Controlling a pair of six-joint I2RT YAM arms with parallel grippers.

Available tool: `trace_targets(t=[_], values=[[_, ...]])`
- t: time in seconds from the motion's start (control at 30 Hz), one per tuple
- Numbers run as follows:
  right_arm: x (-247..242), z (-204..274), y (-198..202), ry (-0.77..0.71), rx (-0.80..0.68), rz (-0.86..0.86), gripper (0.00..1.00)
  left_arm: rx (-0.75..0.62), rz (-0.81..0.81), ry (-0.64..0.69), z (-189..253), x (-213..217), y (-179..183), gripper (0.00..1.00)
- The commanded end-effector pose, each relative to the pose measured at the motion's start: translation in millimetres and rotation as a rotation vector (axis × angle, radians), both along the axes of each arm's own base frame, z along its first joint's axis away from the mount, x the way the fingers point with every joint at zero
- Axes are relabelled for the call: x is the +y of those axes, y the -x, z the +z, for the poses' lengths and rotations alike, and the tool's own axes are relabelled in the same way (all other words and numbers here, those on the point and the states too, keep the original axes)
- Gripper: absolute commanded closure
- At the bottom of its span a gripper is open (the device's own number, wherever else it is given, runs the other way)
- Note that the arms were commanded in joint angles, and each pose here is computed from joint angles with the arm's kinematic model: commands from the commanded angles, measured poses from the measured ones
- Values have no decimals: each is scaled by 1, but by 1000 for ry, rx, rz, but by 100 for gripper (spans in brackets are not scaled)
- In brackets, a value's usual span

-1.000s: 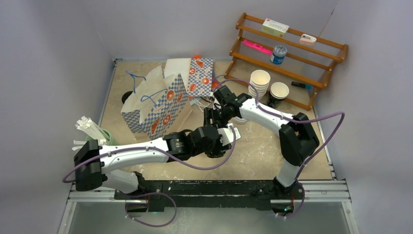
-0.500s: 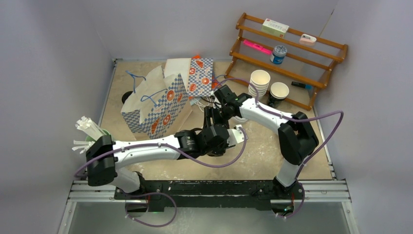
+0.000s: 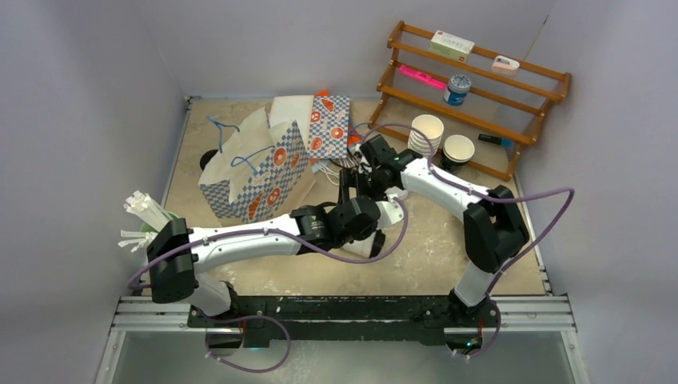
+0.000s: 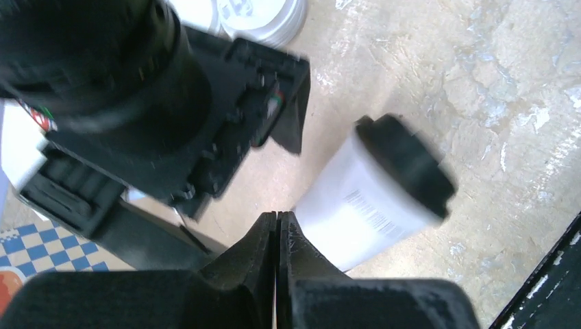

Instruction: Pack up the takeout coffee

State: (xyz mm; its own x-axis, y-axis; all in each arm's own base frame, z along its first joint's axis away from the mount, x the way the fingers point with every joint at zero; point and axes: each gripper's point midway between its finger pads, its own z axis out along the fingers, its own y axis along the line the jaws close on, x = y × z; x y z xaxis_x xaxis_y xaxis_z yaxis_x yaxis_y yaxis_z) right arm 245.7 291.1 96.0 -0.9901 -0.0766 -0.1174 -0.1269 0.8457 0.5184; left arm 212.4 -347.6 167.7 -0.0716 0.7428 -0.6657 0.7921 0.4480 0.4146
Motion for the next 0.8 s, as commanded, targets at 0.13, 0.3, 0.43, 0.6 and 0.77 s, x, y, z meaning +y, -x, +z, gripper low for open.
trace_targets(t=[0.13, 0.3, 0.43, 0.6, 0.77], values=[[-37, 50, -30, 40, -176, -81, 4, 87, 114, 148, 31, 14, -23, 100], [-62, 49, -25, 124, -231, -88, 4, 182, 146, 223, 28, 19, -23, 94], [-88, 45, -6, 174, -262, -146, 2, 249, 165, 285, 22, 26, -7, 60], [-116, 42, 35, 128, -282, -290, 2, 373, 230, 447, 9, 38, 9, 34], [-104, 34, 85, -159, -256, -312, 2, 501, 316, 592, -20, 49, 13, 18]])
